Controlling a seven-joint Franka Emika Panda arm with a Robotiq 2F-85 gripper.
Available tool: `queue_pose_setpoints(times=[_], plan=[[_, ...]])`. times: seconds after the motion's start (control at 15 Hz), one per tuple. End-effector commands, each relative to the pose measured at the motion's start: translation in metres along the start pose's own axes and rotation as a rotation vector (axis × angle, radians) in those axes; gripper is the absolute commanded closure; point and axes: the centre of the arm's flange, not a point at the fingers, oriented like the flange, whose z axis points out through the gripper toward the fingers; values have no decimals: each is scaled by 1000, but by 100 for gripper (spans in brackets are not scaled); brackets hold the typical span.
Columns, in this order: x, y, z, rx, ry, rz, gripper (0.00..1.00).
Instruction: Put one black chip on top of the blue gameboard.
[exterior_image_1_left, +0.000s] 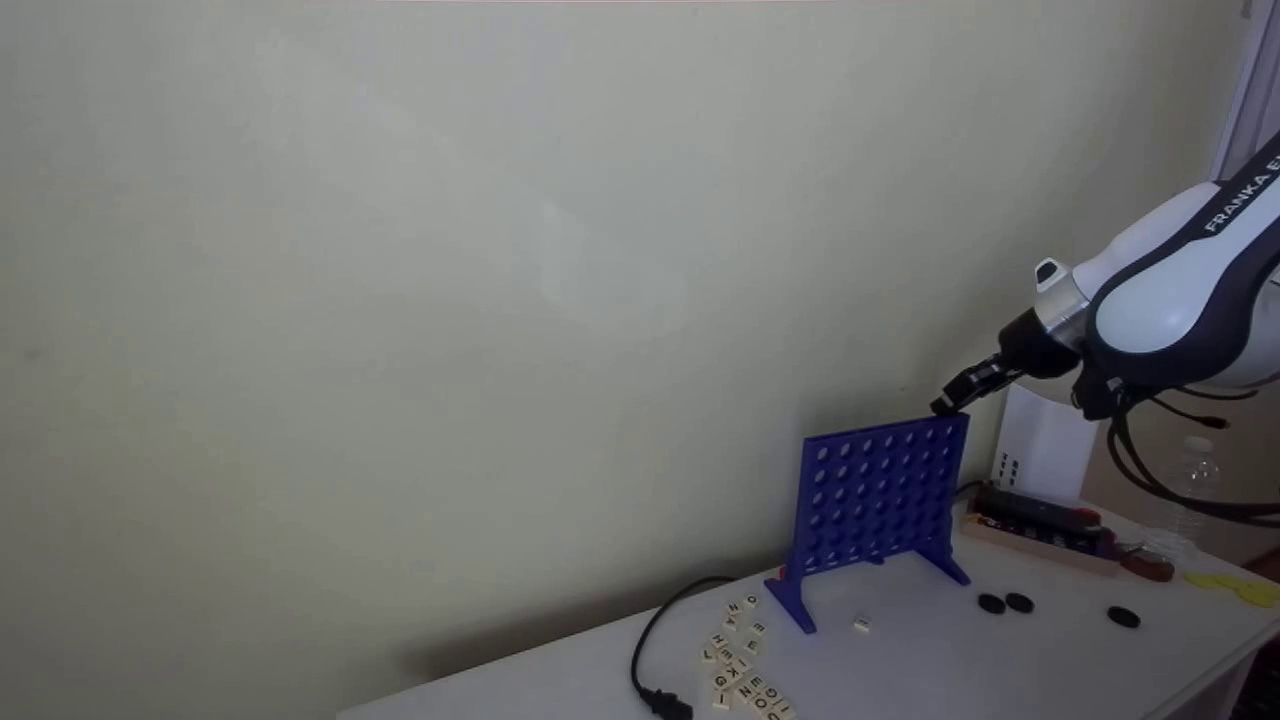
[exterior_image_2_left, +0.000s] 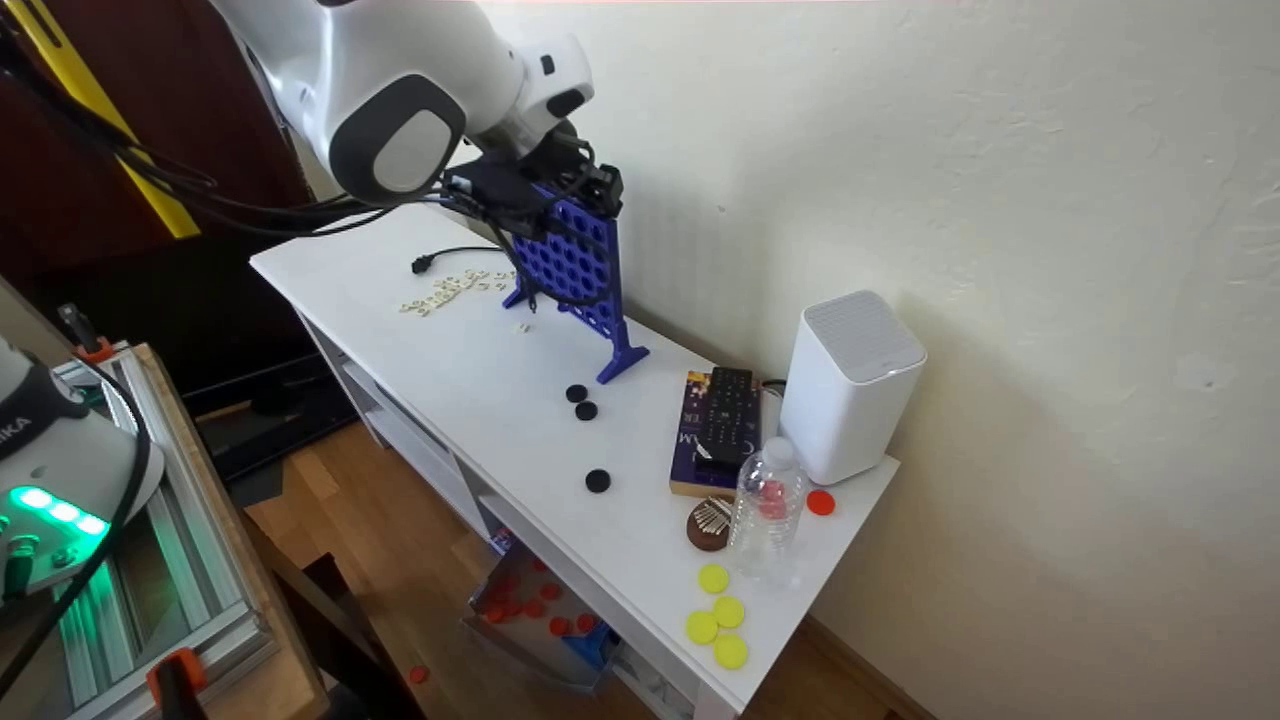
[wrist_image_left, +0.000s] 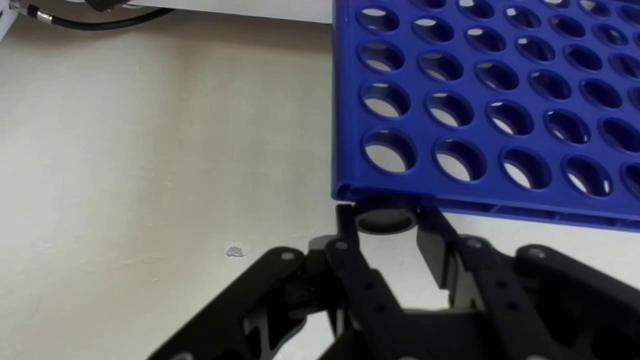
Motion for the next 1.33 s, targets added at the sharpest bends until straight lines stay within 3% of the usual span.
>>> queue_pose_setpoints(times=[0.0, 1.27], plan=[[7, -2, -4, -23, -10, 4, 88], [-3, -5, -19, -3, -39, -40, 88]])
